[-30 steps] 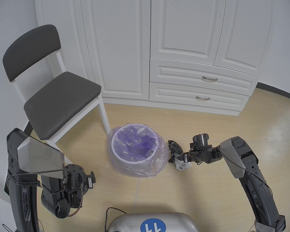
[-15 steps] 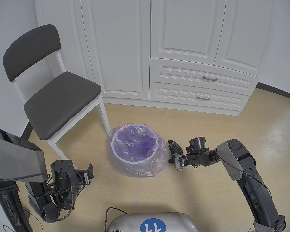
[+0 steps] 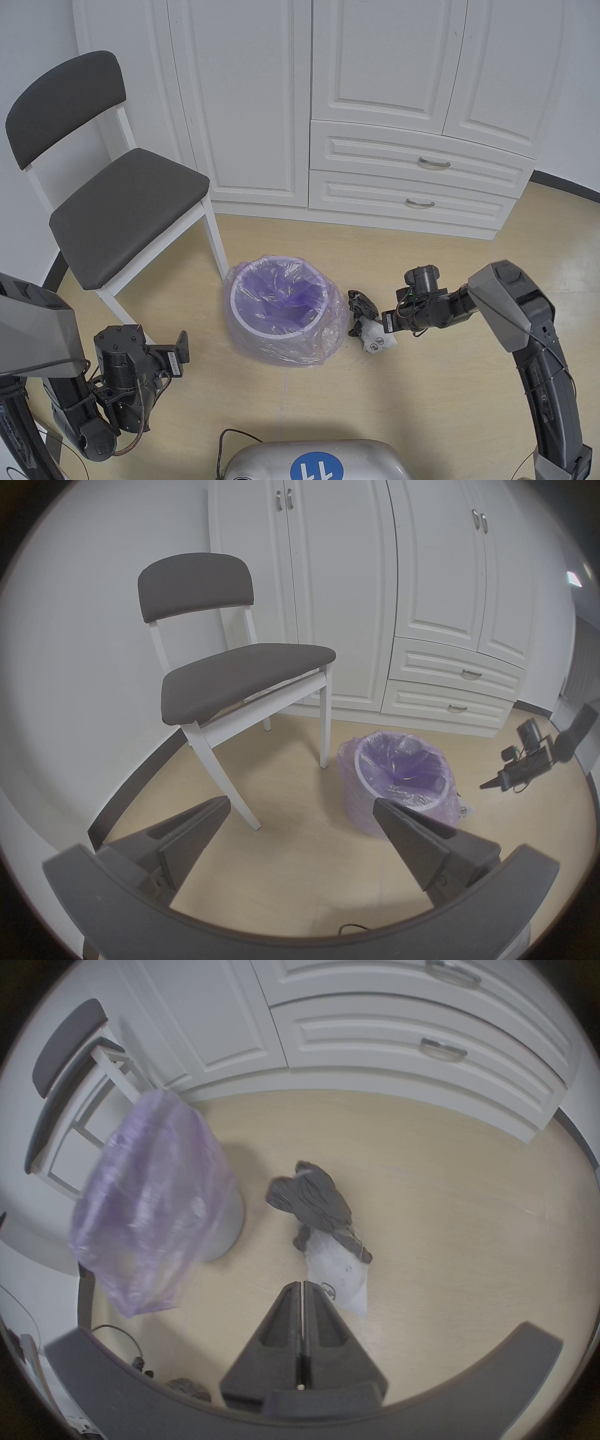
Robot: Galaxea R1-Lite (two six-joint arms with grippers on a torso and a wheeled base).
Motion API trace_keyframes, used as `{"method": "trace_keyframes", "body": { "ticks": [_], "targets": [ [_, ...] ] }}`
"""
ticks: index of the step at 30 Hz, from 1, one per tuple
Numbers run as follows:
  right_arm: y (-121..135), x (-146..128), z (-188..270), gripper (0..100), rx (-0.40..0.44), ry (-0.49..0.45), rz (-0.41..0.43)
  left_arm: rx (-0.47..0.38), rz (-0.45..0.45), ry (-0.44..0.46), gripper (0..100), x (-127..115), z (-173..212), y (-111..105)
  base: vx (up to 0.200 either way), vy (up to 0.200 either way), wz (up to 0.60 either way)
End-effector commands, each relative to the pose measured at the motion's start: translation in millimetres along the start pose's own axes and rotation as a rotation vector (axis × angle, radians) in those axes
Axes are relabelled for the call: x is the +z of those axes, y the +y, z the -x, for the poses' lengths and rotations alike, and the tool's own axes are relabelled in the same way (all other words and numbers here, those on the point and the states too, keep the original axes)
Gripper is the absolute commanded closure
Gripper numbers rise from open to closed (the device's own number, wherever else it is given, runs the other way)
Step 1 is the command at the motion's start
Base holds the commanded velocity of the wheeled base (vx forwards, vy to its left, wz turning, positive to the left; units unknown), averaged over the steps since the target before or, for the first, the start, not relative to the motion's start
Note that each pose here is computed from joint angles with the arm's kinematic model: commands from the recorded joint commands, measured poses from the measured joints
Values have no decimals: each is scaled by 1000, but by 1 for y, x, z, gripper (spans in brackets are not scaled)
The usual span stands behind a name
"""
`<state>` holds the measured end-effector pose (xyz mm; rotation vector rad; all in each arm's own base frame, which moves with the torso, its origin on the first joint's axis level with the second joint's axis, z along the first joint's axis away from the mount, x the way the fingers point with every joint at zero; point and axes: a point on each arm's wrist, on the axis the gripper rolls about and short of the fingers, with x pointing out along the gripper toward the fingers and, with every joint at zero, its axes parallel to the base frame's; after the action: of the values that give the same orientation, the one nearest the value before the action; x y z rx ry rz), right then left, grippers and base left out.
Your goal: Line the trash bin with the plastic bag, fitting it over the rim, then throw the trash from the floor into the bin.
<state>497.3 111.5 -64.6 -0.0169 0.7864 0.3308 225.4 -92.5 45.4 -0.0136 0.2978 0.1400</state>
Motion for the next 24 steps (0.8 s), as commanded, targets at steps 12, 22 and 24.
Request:
{"method": "trace_keyframes", "body": {
  "ticks": [12,22,24],
  "targets": [
    [2,-6,150,100,-30,-76,-91,-83,-96,-33,0,13,45,17,0,0,0],
    [-15,-5,184,100,-44,-180,-187,-53,-184,-56,0,7,59,-3,0,0,0],
    [-21,-2,189,100,-39,-197,-193,-58,-203,-63,0,7,61,-5,0,0,0]
  ]
}}
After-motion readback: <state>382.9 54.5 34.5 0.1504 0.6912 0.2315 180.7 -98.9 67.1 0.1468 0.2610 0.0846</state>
